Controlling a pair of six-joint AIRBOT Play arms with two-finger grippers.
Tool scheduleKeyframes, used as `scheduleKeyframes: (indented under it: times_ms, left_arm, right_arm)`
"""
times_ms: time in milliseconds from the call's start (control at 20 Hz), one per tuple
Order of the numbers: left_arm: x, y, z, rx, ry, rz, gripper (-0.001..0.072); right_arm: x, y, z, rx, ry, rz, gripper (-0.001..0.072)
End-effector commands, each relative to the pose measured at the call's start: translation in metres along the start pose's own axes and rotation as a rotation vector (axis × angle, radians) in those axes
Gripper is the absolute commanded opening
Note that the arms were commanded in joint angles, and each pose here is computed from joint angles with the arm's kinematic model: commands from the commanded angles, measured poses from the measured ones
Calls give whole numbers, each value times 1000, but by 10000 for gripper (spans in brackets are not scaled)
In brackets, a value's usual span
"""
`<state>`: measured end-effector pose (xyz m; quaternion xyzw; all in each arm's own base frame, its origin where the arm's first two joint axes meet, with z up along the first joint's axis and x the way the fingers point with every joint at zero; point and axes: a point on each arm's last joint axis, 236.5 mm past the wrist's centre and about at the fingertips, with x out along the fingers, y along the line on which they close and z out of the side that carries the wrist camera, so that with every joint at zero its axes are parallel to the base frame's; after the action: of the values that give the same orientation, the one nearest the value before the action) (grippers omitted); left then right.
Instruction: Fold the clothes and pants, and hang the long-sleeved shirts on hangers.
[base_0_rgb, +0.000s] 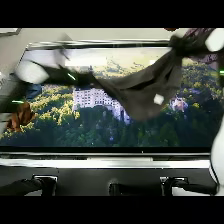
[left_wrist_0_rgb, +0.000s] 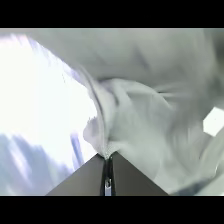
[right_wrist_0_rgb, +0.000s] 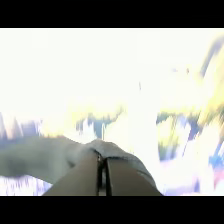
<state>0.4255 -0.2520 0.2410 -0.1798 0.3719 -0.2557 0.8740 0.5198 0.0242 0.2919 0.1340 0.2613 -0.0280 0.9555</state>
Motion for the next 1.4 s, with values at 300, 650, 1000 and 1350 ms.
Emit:
scheduleKeyframes:
  times_ms: [300,650,1000,1350]
  left_arm:
    - [-360,-20,113,70,-833,261,17]
    - [-366,25,86,-17,-747,441,17]
    - [-175,127,92,-47,-358,654,18]
    - [16,273,8,-172,111,819,19]
  right_arm:
    - [-306,-11,115,41,-647,51,33]
    - [-357,-14,115,57,-734,78,33]
    - [-67,22,43,134,-154,104,34]
    - [173,64,-213,443,667,225,49]
